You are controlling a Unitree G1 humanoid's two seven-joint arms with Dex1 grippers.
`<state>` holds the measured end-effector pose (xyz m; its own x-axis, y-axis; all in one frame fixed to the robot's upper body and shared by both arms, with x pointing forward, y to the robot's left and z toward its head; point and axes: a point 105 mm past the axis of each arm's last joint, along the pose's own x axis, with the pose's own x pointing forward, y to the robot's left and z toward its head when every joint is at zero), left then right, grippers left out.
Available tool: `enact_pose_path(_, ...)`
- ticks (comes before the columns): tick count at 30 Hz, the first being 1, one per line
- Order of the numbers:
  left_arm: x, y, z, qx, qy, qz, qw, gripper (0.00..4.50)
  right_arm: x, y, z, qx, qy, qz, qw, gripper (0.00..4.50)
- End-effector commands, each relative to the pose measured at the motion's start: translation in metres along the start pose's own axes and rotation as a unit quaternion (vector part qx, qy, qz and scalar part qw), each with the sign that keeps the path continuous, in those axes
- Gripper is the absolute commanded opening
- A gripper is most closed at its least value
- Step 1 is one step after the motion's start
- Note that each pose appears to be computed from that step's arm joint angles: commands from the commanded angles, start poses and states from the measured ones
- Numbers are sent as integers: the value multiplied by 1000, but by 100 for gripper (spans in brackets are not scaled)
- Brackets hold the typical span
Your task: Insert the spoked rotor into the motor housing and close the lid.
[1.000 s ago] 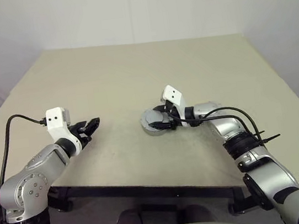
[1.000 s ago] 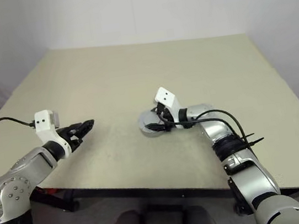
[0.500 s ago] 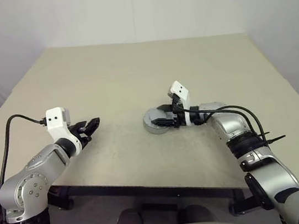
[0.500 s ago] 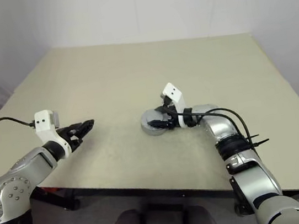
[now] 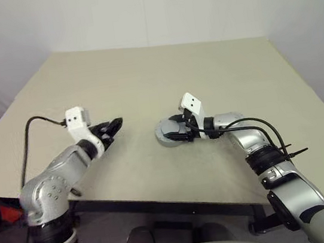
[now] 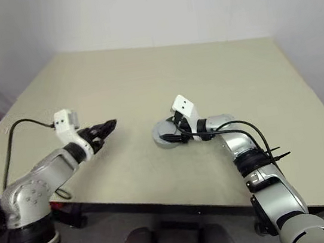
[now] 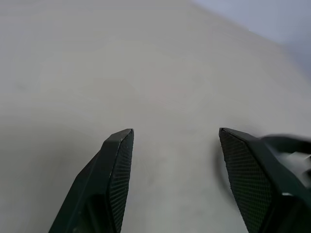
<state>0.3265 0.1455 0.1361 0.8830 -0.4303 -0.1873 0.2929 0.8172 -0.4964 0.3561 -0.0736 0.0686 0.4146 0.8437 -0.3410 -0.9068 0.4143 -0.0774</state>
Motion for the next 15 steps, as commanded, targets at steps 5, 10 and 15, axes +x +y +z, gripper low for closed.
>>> enact_pose_path(5,39,-28,6,-109,2,-81,991,141,-5,-3,-33,24,59,-21,998,315)
enact_pose_path(10,57,-23,-13,-163,56,-83,982,3,-6,-3,-33,25,58,-24,998,315)
enact_pose_path(15,63,-32,-40,-163,127,-102,973,3,-6,-4,-33,25,56,-28,998,315)
